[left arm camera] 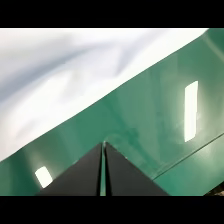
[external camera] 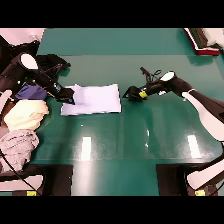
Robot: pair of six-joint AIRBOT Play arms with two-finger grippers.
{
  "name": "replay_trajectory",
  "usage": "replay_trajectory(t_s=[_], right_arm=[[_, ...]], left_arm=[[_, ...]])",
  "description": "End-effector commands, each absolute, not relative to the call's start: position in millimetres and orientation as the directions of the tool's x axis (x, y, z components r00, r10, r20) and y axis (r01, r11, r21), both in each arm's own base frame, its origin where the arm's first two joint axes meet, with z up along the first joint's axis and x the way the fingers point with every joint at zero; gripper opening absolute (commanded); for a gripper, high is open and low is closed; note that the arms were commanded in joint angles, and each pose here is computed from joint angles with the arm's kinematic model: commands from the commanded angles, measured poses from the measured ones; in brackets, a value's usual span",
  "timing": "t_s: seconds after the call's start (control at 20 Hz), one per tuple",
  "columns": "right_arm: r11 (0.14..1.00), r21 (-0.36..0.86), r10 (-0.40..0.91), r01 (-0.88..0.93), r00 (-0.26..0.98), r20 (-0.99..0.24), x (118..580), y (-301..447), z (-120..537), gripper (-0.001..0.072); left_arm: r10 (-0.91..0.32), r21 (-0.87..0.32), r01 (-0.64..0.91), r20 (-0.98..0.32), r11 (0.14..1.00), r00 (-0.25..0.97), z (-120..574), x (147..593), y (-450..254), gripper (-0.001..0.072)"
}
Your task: Fold the shirts.
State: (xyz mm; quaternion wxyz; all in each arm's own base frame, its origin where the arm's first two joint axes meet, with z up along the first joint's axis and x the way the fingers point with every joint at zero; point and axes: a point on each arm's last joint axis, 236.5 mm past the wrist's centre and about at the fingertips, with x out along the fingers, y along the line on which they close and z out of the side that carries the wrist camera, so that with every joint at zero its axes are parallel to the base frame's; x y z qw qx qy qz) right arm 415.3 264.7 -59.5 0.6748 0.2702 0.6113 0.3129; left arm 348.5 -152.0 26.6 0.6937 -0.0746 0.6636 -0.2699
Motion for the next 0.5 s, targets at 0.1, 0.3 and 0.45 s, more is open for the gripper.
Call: replay_trajectory(t_s=[0.1, 0.3, 0.45], right_arm=[[0.617, 0.774, 0.784, -0.139, 0.031, -0.62, 427, 320, -72, 0.0575], [0.556, 0.815, 0.825, -0.16, -0.012, -0.565, 420, 377, -76, 0.0573], [0.553, 0.803, 0.821, -0.222, -0.021, -0.571, 414, 400, -79, 0.0436]], left_arm=[[-0.57, -0.54, 0.28, -0.821, 0.794, 0.03, 41, 362, -175, 0.0054], [-0.569, -0.54, 0.28, -0.822, 0.794, 0.029, 40, 361, -175, 0.0054], [-0.569, -0.54, 0.28, -0.822, 0.794, 0.025, 40, 361, -175, 0.0054]])
